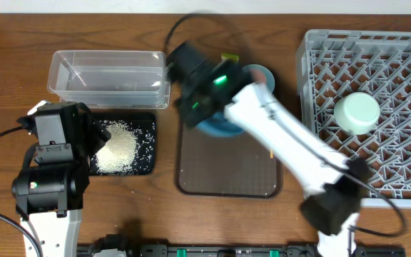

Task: Sort waste into correct bins and load items into the dishwasher rack
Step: 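Lift the teal-blue plate and carry it to the rack's right side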

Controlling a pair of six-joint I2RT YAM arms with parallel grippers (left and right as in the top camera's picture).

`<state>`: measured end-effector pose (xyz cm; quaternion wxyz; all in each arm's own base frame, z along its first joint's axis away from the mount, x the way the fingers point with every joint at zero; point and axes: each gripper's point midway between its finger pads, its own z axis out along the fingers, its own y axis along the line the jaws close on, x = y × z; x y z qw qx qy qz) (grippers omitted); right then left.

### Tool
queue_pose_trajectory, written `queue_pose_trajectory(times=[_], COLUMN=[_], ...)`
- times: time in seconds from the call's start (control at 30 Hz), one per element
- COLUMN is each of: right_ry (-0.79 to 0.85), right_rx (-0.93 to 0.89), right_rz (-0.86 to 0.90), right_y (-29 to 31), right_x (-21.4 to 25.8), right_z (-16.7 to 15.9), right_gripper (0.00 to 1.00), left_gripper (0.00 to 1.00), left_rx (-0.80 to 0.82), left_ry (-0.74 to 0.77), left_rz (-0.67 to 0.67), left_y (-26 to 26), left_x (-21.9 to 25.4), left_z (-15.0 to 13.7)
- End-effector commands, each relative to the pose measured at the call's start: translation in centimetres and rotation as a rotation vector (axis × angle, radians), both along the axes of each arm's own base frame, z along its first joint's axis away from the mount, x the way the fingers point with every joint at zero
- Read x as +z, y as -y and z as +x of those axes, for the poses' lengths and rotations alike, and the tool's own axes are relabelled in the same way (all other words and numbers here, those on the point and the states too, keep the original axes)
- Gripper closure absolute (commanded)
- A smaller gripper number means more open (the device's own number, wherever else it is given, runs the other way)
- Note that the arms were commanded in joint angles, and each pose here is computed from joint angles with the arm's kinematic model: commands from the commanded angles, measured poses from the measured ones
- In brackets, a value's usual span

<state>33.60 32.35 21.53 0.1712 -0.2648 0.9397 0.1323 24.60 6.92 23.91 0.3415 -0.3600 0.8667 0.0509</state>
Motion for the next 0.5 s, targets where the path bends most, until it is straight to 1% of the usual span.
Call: queue_pose_trajectory(times=[0.0,0.1,0.23,0.33,0.37,0.47], right_ry=[0.150,0.187,0.216,0.222,0.214,0.196], right_rx=[-0.147,-0.226,-0.317,-0.410,-0.453,-0.511], right_rz=[0.138,0.247,0.401,0.478,0.500,0.532], right_y=[6.6,12.8,20.4,26.2,28.5,32.9], right_x=[8.9,13.0,16.6,17.5,17.2,15.9], right_z=[2.6,3.5,4.0,4.3,4.3,4.0], right_gripper=[0.99,0.99,0.99,0.99,0.99,0.99], left_gripper=[0.12,0.12,0.12,0.12,0.12,0.12], left_rx=[0.003,0.003,0.003,0.003,0.003,0.003], left_ry=[0.008,0.008,0.008,0.008,0.008,0.008], left_rz=[0.008,0.008,0.008,0.008,0.008,0.008], left_y=[-0.2,-0.2,-0.2,-0.2,-0.2,-0.2], left_x=[0.5,0.5,0.5,0.4,0.4,0.4], left_z=[0.0,0.0,0.0,0.0,0.0,0.0])
